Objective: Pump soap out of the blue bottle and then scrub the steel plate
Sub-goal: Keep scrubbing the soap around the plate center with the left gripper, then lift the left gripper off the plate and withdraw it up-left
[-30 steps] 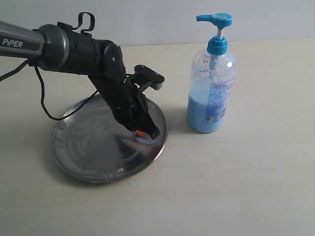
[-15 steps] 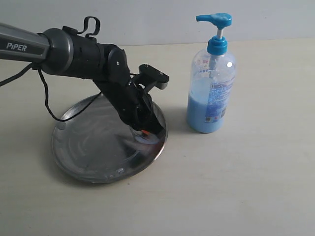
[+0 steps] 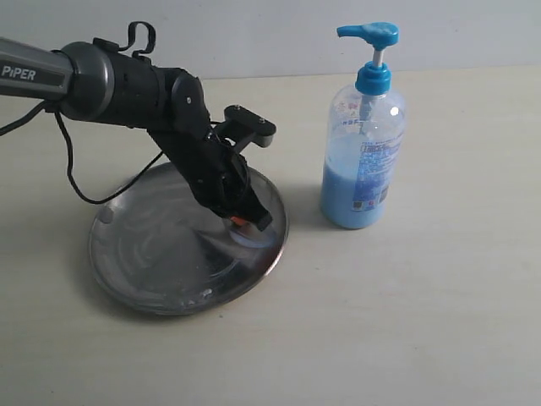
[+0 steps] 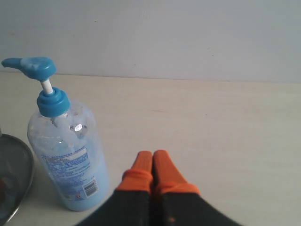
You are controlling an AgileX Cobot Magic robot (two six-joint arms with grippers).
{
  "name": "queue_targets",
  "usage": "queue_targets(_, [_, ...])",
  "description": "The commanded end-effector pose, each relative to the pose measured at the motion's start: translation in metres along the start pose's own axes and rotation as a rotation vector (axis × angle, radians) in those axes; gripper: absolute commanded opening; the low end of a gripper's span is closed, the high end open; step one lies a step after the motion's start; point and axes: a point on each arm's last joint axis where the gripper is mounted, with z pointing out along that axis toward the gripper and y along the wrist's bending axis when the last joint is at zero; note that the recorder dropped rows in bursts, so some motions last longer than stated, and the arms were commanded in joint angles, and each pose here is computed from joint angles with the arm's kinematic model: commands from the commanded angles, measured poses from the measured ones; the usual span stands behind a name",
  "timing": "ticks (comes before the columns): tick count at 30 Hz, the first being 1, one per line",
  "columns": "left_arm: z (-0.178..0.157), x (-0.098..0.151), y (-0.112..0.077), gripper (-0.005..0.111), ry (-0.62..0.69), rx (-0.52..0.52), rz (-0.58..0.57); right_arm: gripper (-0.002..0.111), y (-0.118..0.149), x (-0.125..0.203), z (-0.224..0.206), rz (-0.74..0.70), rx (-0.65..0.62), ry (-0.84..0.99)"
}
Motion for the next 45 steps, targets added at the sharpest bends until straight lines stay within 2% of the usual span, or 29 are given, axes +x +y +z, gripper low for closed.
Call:
queue_targets(1, [0.019, 0.011, -0.021, 0.000, 0.102, 0.048, 0.043, 0.000, 0.001, -0.001, 0.000, -0.001, -0.004, -0.013])
queue_targets(10, [0.008, 0.004, -0.029, 0.000, 0.063, 0.046, 0.056, 0.000, 0.001, -0.001, 0.000, -0.001, -0.004, -0.013])
queue_targets(18, [-0.047, -0.021, -0.029, 0.000, -0.165, -0.026, 0.067, 0.000, 0.001, -0.001, 0.000, -0.001, -0.004, -0.013])
queue_targets(26, [-0.086, -0.029, -0.028, 0.000, -0.283, -0.063, 0.072, 0.000, 0.001, -0.001, 0.000, -0.001, -0.004, -0.013])
queue_targets(31, [-0.084, -0.022, -0.016, 0.000, -0.278, -0.078, 0.041, 0.000, 0.001, -0.001, 0.000, -0.001, -0.004, -0.013])
queue_targets(37, [-0.085, -0.010, -0.012, 0.000, -0.301, -0.096, -0.009, 0.000, 0.001, -0.001, 0.000, 0.000, -0.005, -0.011])
queue_targets(45, [-0.123, 0.016, -0.014, 0.000, -0.422, -0.148, -0.060, 0.000, 0.001, 0.000, 0.000, 0.000, -0.004, -0.005])
